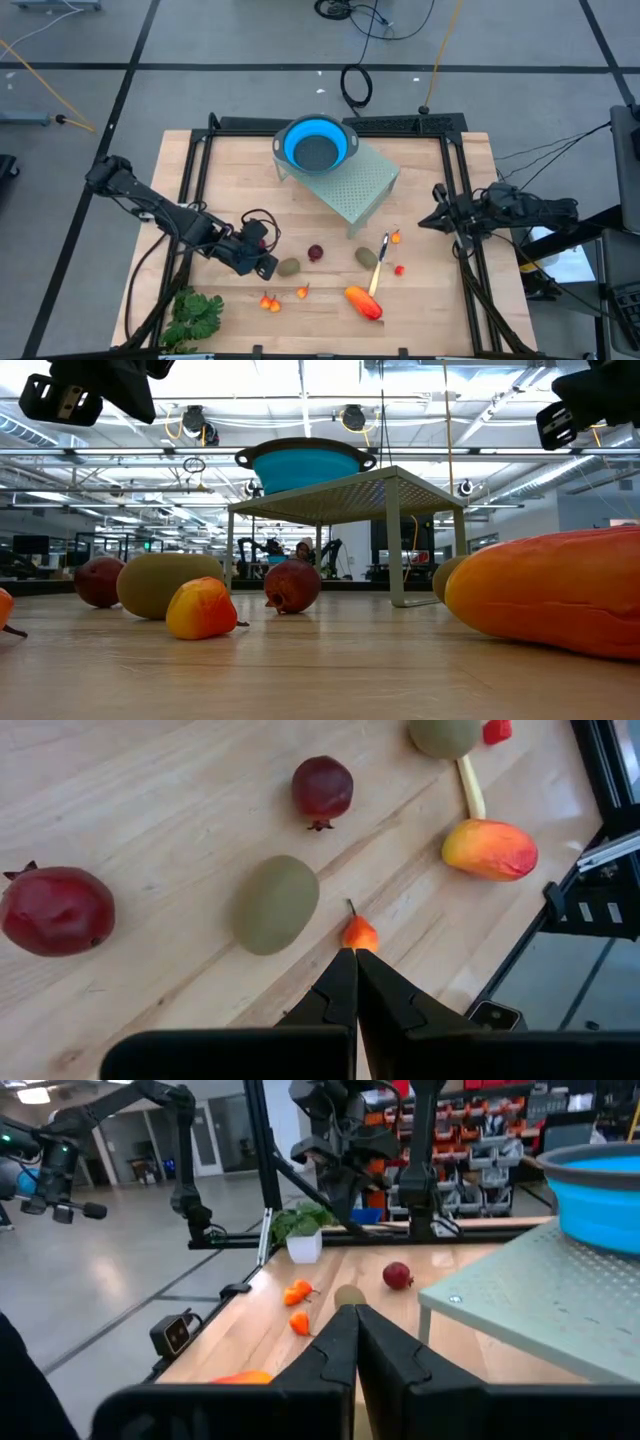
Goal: Pick & Place Fruit
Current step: Put the kiwi into the blue strainer bowl on the shelf
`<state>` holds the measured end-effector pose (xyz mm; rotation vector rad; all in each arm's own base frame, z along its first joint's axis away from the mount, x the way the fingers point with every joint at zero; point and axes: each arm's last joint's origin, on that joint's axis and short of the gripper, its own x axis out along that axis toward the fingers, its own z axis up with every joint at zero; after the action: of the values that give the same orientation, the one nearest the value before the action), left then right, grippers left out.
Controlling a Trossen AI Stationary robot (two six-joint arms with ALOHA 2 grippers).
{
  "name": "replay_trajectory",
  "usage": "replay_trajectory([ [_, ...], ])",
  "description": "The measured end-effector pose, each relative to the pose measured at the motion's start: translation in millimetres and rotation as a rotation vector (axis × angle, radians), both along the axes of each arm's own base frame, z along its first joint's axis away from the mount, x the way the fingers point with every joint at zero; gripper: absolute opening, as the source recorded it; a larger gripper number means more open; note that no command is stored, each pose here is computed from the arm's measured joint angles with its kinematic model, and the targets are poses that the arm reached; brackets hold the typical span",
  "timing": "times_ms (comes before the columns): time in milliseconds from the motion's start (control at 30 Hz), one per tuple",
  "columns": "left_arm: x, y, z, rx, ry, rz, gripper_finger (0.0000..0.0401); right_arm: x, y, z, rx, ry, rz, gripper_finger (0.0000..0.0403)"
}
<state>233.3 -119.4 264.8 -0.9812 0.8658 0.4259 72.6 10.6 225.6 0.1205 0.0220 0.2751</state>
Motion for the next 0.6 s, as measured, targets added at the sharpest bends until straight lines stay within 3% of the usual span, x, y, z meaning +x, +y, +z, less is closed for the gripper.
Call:
replay_trajectory([
  [333,1.2,0.1,1.0,0.028,-0.025,-0.001,0.0000,15.4,1.7,-29.9,0.033,-0.039,0.029,0.0000],
  [600,12.9,-4.4,8.7,0.080,-0.178,-0.063,0.0000,20.2,2.0,-42.9,0.043,-0.057,0.027,0.0000],
])
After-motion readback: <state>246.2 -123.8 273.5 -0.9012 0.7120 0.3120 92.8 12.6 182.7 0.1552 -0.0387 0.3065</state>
